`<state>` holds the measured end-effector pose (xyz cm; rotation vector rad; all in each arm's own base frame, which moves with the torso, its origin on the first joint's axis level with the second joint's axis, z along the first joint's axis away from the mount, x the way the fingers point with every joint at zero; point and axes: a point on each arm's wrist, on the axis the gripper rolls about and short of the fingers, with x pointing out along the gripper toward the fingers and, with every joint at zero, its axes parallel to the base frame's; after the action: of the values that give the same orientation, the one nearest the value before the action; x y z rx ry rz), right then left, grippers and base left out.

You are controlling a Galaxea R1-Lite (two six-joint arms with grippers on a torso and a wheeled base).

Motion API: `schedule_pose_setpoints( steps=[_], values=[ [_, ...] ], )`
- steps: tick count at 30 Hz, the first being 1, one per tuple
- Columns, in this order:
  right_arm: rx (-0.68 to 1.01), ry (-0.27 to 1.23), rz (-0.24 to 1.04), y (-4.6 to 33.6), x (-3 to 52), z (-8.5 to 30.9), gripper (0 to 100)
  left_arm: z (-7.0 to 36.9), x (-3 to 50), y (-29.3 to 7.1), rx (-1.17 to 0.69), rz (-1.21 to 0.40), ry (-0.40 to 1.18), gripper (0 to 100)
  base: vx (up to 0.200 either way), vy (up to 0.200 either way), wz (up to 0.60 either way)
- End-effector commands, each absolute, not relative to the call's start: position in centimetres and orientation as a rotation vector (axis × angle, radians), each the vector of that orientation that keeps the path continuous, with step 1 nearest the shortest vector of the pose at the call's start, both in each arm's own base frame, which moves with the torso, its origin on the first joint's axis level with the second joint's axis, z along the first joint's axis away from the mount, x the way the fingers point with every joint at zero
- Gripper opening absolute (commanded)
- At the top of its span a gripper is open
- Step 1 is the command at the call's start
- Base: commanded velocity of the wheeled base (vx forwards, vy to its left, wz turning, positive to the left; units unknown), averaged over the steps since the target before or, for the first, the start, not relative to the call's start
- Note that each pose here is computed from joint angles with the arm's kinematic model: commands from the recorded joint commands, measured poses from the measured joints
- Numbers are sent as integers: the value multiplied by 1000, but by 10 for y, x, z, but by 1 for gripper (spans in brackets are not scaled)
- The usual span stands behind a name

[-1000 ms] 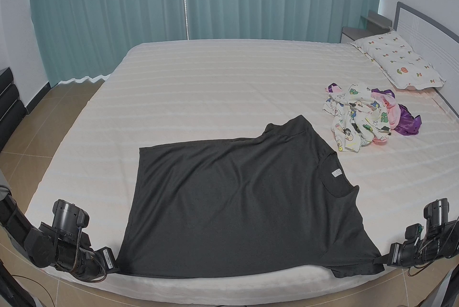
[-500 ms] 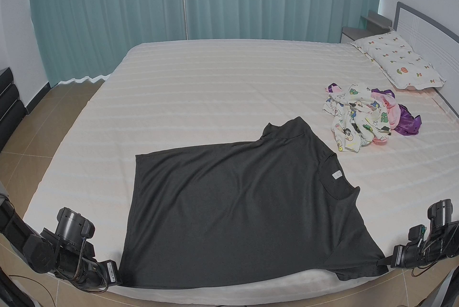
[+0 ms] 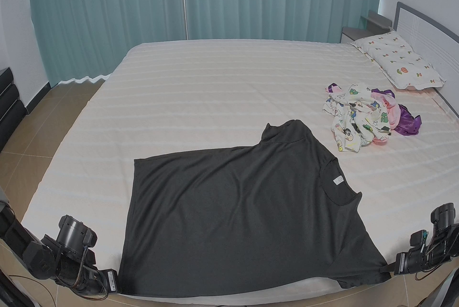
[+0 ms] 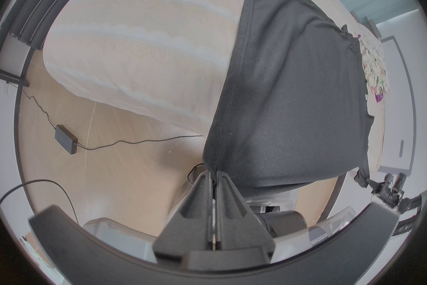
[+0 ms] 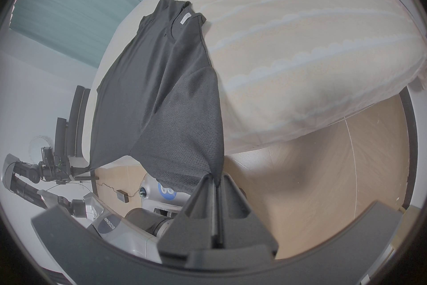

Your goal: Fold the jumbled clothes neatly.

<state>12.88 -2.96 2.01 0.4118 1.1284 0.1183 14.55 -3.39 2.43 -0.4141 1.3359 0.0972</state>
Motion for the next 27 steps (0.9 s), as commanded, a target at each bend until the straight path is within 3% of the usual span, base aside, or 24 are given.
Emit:
schedule_pose_setpoints(
  steps=[1, 7, 22, 27],
  values=[
    [415, 1151, 124, -28, 124, 18, 0, 21, 140, -37, -383, 78, 1365, 0, 0, 0, 0],
    [414, 1074, 133, -28, 125, 27, 0, 28, 142, -38, -397, 66, 1322, 0, 0, 0, 0],
    [561, 747, 197, -29, 159, 86, 0, 102, 184, -36, -634, 92, 955, 0, 0, 0, 0],
    [576, 712, 232, -21, 167, 98, 0, 103, 191, -30, -653, 122, 940, 0, 0, 0, 0]
  ],
)
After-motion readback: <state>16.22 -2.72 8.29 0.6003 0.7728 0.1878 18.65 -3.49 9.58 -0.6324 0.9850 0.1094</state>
